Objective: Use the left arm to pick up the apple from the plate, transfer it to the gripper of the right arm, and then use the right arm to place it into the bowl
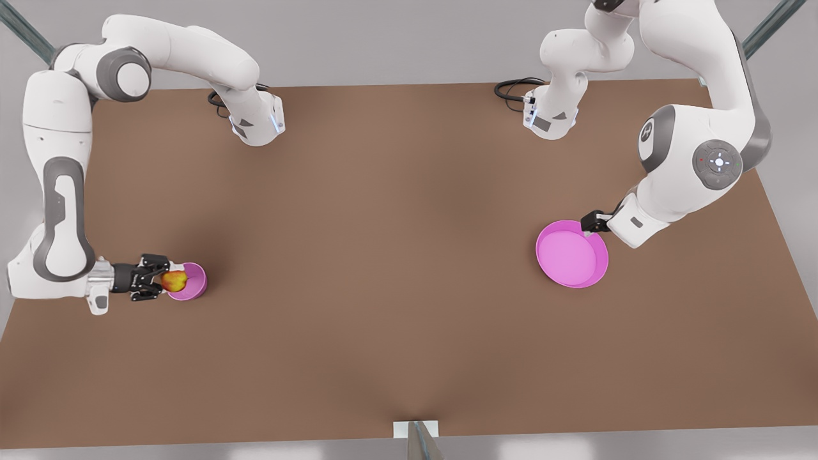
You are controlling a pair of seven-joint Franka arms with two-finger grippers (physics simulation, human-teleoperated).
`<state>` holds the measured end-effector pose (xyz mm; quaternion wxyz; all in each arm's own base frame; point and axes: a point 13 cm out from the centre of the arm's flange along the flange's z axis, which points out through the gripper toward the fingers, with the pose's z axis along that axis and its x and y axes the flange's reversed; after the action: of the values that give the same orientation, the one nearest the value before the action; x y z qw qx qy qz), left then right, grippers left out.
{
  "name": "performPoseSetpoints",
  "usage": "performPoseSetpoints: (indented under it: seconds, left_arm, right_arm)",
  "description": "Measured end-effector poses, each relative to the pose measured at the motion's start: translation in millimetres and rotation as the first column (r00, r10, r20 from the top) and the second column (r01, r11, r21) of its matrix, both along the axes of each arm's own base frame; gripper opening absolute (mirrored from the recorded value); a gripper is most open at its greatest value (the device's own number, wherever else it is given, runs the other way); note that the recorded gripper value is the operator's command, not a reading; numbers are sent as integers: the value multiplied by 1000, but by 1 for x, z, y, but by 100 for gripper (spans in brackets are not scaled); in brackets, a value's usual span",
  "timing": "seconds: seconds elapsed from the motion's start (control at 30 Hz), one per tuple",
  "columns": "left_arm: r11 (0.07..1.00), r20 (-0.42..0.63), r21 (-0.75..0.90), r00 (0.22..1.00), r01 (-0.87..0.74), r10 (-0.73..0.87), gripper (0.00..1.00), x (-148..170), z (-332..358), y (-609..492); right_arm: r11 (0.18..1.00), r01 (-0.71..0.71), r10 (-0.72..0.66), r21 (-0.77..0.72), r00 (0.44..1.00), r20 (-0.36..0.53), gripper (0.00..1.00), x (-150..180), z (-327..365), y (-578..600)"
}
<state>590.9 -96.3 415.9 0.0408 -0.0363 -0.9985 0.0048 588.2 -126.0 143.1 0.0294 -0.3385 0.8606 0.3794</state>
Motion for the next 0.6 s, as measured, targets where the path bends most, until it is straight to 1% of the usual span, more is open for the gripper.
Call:
performPoseSetpoints:
  seconds: [0.17,0.27,0.3,0.33,0.37,0.47,0.57,0.6]
  left_arm:
    - [1000,1,2,1000,8,-8,100,0,0,0]
    - [1000,2,2,1000,15,-15,100,0,0,-2]
    - [1000,2,2,1000,16,-16,100,0,0,-2]
    - [1000,2,2,1000,16,-16,100,0,0,-2]
    - [1000,2,2,1000,17,-17,100,0,0,-2]
    - [1000,1,2,1000,19,-19,100,0,0,-2]
    - [1000,1,1,1000,20,-20,100,0,0,-2]
    - [1000,1,1,1000,21,-21,100,0,0,-2]
  right_arm:
    - [998,-6,4,-59,1000,-29,63,-3,-24,-8]
    - [996,-3,0,-87,999,-38,66,-4,-32,-13]
    - [996,-1,-2,-93,999,-41,70,-4,-33,-14]
    - [995,1,-5,-97,999,-44,71,-5,-35,-15]
    - [995,3,-8,-102,999,-46,80,-5,-36,-15]
    - [993,11,-16,-113,999,-51,89,-4,-37,-17]
    - [991,18,-25,-132,999,-46,91,0,-33,-21]
    - [989,24,-29,-143,999,-32,91,6,-27,-26]
